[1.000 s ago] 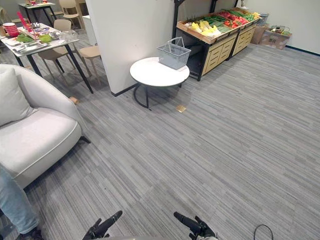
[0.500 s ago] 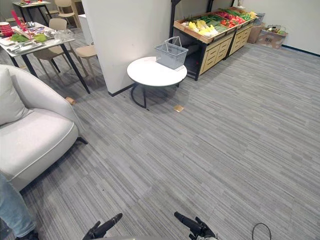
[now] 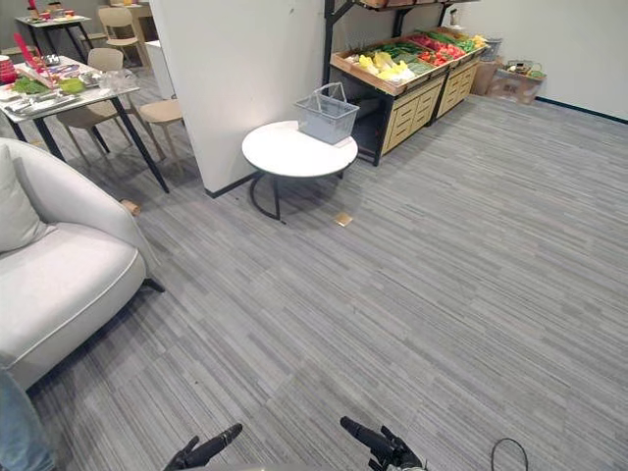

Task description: Pick vegetable in the basket

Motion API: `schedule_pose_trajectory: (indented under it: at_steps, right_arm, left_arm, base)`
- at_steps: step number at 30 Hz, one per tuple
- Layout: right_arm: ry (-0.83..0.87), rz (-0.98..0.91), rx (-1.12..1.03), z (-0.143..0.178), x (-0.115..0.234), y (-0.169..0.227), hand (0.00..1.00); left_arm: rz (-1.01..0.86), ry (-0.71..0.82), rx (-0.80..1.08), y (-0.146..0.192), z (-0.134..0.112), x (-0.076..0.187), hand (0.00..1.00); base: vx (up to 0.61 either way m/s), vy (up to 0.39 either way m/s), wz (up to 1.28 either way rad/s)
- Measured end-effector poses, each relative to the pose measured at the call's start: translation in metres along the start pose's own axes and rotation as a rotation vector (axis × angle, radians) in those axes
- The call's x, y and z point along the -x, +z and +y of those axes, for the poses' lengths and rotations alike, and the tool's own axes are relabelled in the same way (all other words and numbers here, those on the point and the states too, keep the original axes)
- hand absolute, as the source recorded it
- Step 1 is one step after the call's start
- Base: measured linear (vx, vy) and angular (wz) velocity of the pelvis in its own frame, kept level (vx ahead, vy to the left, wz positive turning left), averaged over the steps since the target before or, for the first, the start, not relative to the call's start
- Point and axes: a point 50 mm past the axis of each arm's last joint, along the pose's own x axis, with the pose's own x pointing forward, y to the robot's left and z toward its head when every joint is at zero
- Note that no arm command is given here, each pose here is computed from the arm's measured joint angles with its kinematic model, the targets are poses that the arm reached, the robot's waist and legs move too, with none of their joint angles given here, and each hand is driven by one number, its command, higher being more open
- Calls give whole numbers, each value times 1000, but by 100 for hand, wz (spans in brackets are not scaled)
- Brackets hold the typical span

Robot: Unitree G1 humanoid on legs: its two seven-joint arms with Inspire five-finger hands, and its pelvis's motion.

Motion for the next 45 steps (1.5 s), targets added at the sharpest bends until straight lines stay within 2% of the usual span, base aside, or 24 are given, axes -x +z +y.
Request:
schedule_pose_trajectory:
  at_steps: [14,26,31,34,40,45]
  right_arm:
    - [55,-73,-93,3,1,4,100]
    - [76,-205,-236,-1,3,26,100]
    - [70,-230,-296,-2,5,25,100]
    - [59,-249,-313,-8,7,31,100]
    - [31,-204,-298,-9,4,28,100]
    - [13,-155,-285,-11,4,15,100]
  left_arm:
    - [-21,-16,-7,10,4,-1,100]
    - [6,-5,42,8,2,-2,100]
    - [3,-8,78,5,-3,-2,100]
    - [3,-38,92,3,-16,-3,100]
    - [19,-33,136,0,-15,-3,100]
    - [-71,-52,220,18,-8,-3,100]
  base:
    - [-36,18,-3]
    - [139,14,9]
    - [470,-204,5]
    - [554,-275,6]
    - [530,-271,-31]
    - [435,-175,-34]
